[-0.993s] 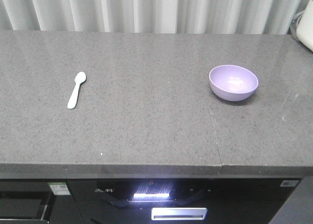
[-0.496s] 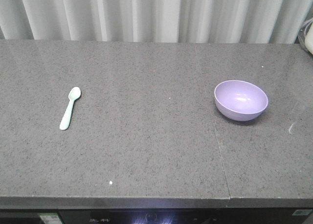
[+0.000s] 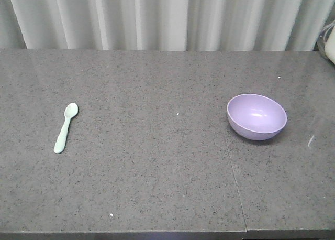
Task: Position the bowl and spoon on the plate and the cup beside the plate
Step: 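Approach the counter edge and stop facing the spoon and bowl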
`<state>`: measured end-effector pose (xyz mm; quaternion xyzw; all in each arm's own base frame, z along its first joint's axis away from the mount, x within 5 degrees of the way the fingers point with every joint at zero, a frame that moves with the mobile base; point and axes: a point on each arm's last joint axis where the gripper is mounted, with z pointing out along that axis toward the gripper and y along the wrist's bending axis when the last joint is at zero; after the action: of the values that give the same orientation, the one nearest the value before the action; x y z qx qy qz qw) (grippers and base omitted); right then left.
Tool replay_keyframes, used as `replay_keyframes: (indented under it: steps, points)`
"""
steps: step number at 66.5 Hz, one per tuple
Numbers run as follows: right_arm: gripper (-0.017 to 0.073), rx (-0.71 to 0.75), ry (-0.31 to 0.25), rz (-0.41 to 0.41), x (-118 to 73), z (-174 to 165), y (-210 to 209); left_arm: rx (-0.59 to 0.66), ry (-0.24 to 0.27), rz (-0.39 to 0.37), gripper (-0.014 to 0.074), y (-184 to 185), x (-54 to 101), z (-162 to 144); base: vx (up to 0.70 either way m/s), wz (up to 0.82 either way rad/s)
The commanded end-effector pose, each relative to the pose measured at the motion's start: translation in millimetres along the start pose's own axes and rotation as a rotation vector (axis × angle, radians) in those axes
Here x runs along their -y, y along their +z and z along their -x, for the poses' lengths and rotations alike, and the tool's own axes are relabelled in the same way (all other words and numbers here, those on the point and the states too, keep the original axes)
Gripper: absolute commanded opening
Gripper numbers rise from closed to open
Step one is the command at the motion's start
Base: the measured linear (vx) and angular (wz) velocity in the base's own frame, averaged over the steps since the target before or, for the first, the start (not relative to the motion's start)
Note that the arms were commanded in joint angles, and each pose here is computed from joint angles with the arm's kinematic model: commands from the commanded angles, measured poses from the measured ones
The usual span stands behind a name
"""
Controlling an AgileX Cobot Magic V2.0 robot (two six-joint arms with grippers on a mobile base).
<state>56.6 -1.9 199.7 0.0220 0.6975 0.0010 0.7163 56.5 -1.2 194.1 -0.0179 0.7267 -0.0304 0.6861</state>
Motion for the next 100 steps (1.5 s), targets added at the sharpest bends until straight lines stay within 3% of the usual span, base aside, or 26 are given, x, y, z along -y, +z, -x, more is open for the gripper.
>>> replay_keyframes:
  steps: [1,100]
  points:
    - [-0.0006,0.069,-0.014,0.012,-1.0,4.4,-0.4,0.097,-0.006,-0.013,-0.0006,-2.5,1.2,12.5,0.02,-0.01]
    - [-0.0006,0.074,-0.014,0.011,-1.0,4.8,-0.5,0.097,-0.006,-0.013,-0.0006,-2.5,1.2,12.5,0.00,0.00]
